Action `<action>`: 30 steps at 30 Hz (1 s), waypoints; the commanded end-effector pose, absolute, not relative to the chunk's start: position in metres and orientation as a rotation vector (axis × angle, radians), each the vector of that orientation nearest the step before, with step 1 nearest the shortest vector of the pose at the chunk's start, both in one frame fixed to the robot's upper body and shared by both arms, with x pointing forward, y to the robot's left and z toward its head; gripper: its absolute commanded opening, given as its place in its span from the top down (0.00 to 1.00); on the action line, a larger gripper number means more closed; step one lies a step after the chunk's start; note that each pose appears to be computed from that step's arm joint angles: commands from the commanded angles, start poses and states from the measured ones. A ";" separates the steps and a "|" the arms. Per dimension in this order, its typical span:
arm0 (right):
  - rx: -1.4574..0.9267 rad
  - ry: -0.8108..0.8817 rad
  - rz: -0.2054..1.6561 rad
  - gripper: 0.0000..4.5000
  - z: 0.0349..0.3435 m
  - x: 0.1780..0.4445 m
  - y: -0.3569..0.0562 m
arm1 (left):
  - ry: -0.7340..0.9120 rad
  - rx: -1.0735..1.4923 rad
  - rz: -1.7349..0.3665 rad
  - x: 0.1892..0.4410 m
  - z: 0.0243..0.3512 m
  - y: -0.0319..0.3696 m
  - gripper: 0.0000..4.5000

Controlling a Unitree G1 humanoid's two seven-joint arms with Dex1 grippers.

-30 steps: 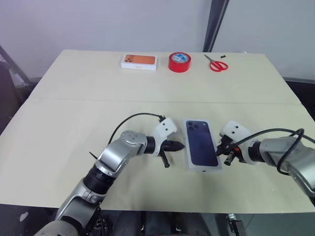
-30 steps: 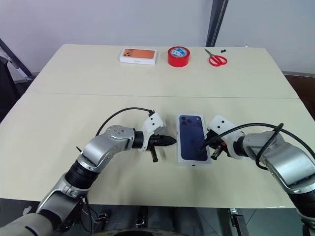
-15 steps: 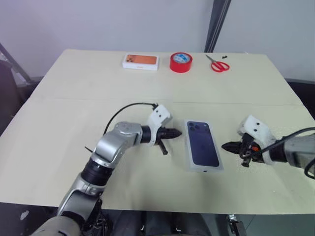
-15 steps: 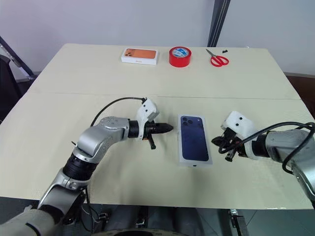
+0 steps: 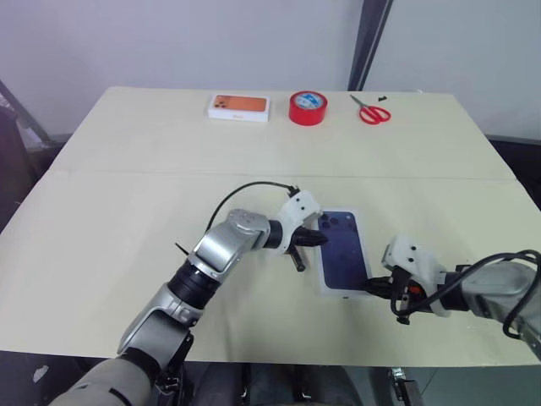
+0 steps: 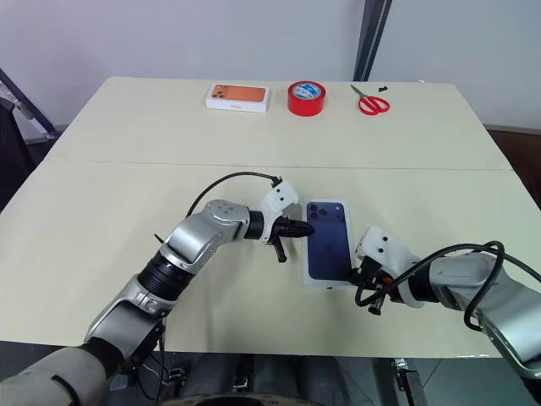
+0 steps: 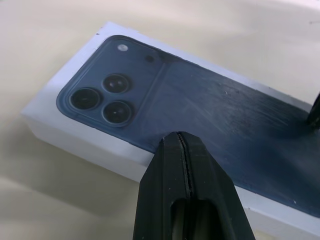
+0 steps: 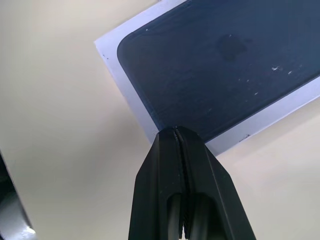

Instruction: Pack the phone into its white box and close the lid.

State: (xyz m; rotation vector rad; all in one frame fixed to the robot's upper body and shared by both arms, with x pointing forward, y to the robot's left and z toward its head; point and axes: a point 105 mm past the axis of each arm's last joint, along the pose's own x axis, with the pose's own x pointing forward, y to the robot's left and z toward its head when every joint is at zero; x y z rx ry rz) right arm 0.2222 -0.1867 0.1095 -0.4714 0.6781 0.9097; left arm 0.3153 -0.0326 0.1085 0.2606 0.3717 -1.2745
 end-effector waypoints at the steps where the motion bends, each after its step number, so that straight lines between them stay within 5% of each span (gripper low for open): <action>1: -0.483 0.676 0.889 0.99 0.105 0.224 -0.187 | 0.370 0.259 -1.266 0.316 0.107 -0.033 1.00; 6: -0.391 0.373 0.771 0.99 0.157 0.265 -0.190 | 0.133 0.123 -1.129 0.338 0.159 -0.007 1.00; 11: -0.324 0.273 0.642 0.99 0.179 0.296 -0.224 | 0.022 0.099 -0.912 0.348 0.190 0.055 1.00; 20: -0.231 0.194 0.675 0.99 0.194 0.326 -0.238 | 0.080 0.157 -0.604 0.327 0.166 0.171 1.00; 30: -0.234 0.242 0.809 0.99 0.189 0.322 -0.227 | 0.099 0.166 -0.518 0.315 0.155 0.192 1.00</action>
